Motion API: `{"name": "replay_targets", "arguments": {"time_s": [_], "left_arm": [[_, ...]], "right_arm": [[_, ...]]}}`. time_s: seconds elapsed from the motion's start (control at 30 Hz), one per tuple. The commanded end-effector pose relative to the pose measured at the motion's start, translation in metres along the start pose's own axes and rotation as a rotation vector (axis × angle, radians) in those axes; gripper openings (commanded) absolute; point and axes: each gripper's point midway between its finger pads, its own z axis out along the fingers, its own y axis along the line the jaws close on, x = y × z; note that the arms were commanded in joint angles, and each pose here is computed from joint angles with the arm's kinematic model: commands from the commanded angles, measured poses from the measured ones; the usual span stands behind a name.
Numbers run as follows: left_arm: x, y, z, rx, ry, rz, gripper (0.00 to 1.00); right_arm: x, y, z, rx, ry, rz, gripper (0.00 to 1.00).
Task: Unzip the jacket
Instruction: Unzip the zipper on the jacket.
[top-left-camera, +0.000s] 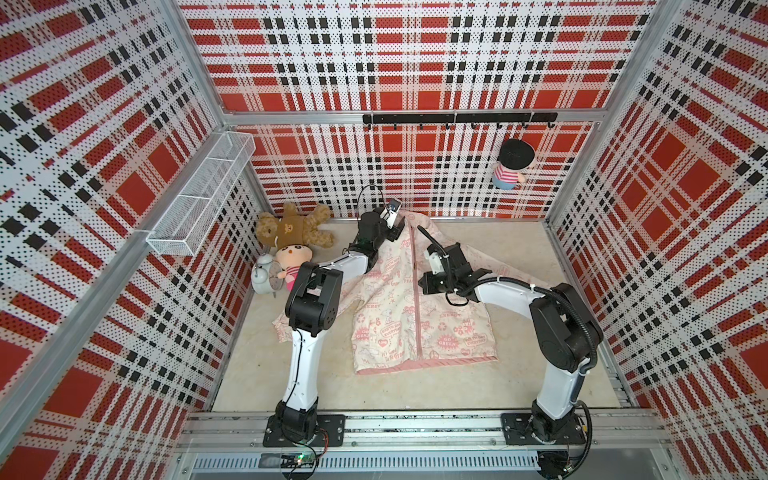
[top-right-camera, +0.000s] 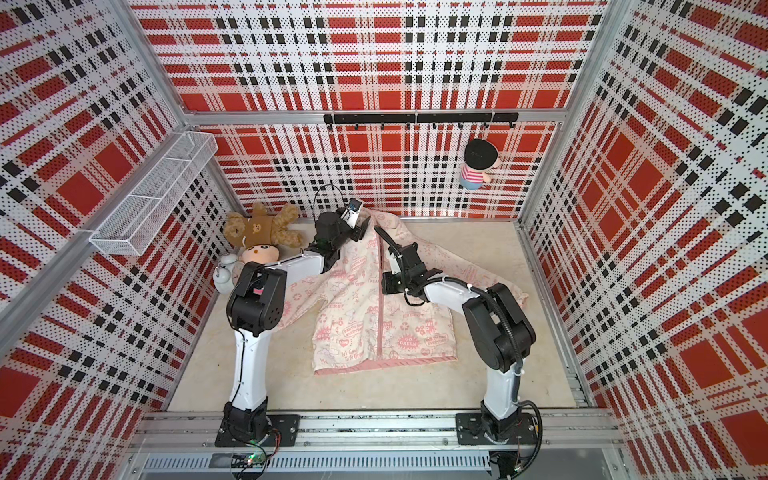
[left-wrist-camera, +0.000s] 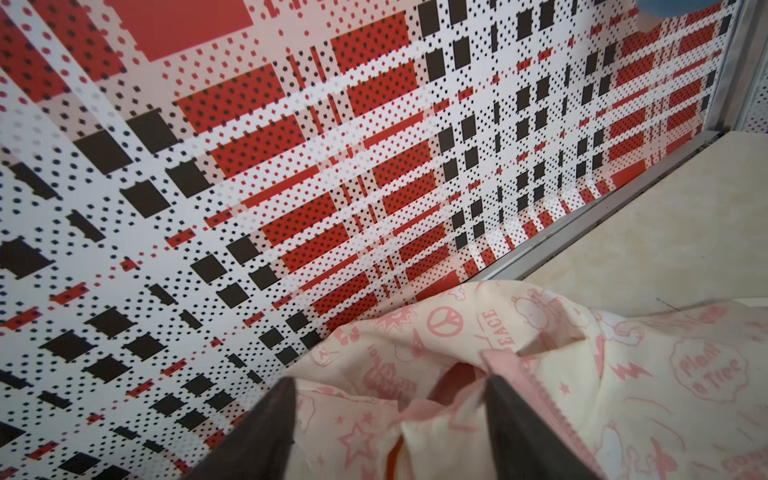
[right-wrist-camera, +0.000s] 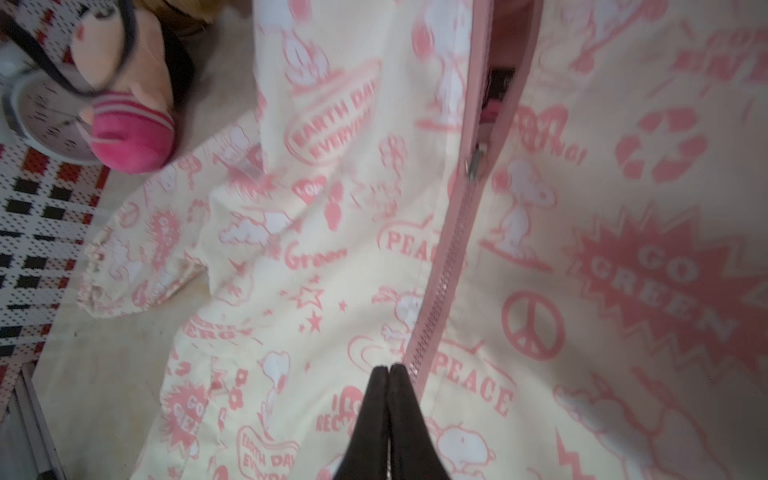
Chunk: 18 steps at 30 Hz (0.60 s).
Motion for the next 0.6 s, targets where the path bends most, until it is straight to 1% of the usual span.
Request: {"name": "replay_targets", "arguments": {"time_s": [0.0,0.07,0.13,0.23,0.27,0.33,0.43,0.5,0.57], "left_arm": [[-0.046,0.018,-0.024,-0.041,-0.121,-0.03,0.98],[-0.053,0.034,-0.034,-0.105,-0.126,-0.172,0.98],[-0.045,0.051,-0.036,-0.164,-0.058,-0.357,0.98],[-0.021,0.057,-0.03,-0.131,0.079,-0.531,0.98],[-0.014,0.057,-0.03,-0.121,0.109,-0.574,0.98],[0.003,0.052,-0.033,-0.119,0.169,-0.618,0.98],[0.015,0.039,-0.043,-0.129,0.223,-0.601,0.98],[0.024,0.031,-0.047,-0.14,0.284,-0.583,0.98],[0.035,0.021,-0.05,-0.13,0.346,-0.592,0.98]], "right_arm": [[-0.028,-0.013,-0.009,0.033,-0.05,-0.004,0.13],[-0.039,-0.019,-0.013,0.042,-0.072,0.001,0.19],[-0.048,-0.027,-0.014,0.054,-0.087,0.008,0.25],[-0.052,-0.035,-0.007,0.066,-0.086,0.02,0.29],[-0.052,-0.038,-0.004,0.066,-0.083,0.031,0.3],[-0.05,-0.04,0.006,0.059,-0.065,0.06,0.32],[-0.044,-0.044,0.022,0.045,-0.044,0.114,0.33],[-0.041,-0.045,0.031,0.042,-0.034,0.13,0.33],[-0.039,-0.047,0.04,0.035,-0.028,0.14,0.32]]}}
